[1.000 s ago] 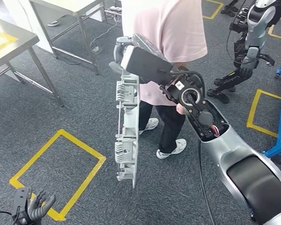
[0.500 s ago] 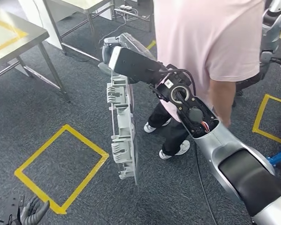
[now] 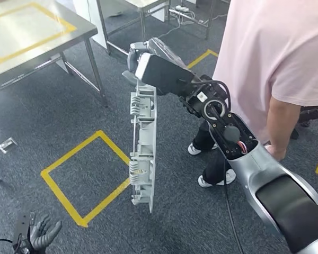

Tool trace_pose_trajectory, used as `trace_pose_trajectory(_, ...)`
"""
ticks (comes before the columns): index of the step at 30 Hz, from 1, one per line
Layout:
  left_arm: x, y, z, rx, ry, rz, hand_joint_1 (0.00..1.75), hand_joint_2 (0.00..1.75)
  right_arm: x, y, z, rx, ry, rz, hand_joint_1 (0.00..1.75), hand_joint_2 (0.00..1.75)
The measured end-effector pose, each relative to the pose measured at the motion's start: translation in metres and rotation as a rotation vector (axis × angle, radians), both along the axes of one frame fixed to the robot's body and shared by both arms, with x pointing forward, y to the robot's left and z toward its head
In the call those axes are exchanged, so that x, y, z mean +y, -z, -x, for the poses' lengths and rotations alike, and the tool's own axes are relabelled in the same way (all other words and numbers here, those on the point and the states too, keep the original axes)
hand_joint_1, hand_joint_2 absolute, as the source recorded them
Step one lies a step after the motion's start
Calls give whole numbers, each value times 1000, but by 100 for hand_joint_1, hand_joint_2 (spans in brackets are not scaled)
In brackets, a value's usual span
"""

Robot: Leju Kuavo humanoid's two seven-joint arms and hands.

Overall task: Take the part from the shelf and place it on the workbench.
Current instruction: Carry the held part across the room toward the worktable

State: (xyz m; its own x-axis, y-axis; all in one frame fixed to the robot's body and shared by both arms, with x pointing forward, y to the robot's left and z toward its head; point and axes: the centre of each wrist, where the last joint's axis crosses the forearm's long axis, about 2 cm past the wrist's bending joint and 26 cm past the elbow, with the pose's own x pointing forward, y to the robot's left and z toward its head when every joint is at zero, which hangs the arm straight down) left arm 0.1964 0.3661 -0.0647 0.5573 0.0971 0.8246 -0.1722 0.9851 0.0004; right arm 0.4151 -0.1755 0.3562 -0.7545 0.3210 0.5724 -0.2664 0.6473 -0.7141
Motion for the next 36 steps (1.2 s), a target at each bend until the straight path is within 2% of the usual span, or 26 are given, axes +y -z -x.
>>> trace_pose_trajectory(36,3,2,5,8,-7,-9,0,175,3,-3,2,6,-12,8,175,175)
